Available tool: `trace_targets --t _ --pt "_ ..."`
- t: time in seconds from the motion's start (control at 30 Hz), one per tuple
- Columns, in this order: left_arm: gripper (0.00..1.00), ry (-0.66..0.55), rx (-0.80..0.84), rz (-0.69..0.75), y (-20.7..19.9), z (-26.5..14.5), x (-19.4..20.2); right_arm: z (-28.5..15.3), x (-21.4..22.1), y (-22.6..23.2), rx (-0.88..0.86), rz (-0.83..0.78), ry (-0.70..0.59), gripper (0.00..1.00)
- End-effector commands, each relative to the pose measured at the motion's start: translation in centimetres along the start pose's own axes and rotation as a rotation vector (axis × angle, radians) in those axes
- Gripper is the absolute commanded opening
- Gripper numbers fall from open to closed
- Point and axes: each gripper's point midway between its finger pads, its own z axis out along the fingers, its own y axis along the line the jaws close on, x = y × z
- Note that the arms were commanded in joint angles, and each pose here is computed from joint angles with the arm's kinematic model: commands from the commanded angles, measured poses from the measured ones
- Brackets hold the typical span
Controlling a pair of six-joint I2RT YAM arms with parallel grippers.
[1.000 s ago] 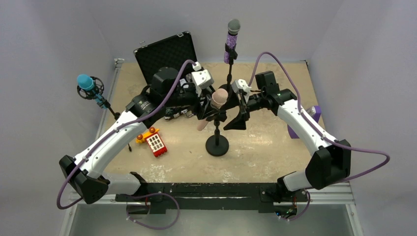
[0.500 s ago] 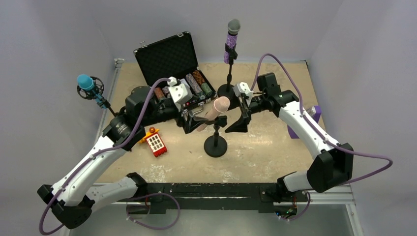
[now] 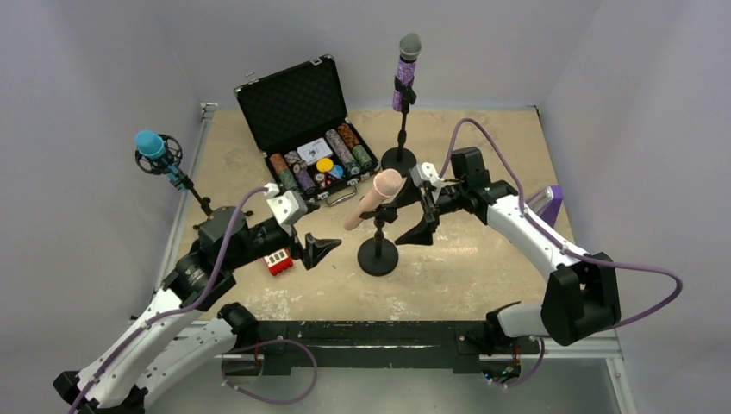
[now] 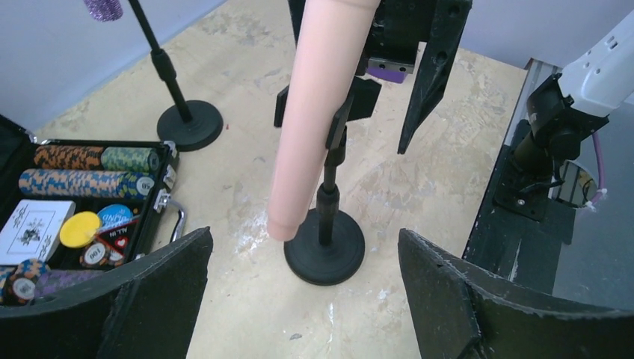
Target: Attach the microphones to the stand
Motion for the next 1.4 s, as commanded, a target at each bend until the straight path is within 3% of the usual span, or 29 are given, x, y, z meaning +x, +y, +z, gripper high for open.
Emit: trace_targets --t 0.0,0.3,0.6,0.7,0.77,0.9,1.0,1.23,1.37 --pt "0.98 -0.083 -0.101 -0.066 0.9 -1.6 0.1 0.5 -0.5 -1.2 0.01 -0.046 -0.042 0.93" --pt "0.98 -0.135 -0.146 -0.139 0.8 -3.4 1.4 2.2 -0.9 -2.3 0.024 -0.03 -0.085 0.88" --pt "0.98 -0.141 -0.16 -0.16 0.9 -3.5 1.6 3.7 -1.2 -0.7 -0.037 0.036 -0.146 0.74" --pt "0.98 -0.142 -0.157 -0.163 0.8 -3.5 1.6 3.8 -1.1 -0.6 -0.05 0.059 -0.153 0.6" --pt "0.98 -0.139 -0.157 -0.166 0.8 -3.5 1.7 3.8 -1.3 -0.7 -0.049 0.066 -0.154 0.39" --pt "0.98 -0.144 -0.157 -0.17 0.7 -3.6 1.7 3.1 -2.1 -1.4 -0.002 0.046 -0.151 0.11" --pt "0.98 -0.148 -0.159 -0.168 0.7 -3.8 1.6 1.1 -3.4 -3.0 0.065 0.028 -0.153 0.04" --pt "0.98 -0.142 -0.159 -0.153 0.6 -4.2 1.6 -7.7 -6.2 -10.5 0.446 -0.125 -0.107 0.04" --pt "0.98 -0.144 -0.159 -0.15 0.7 -4.2 1.6 -12.5 -6.4 -14.6 0.643 -0.122 -0.098 0.04"
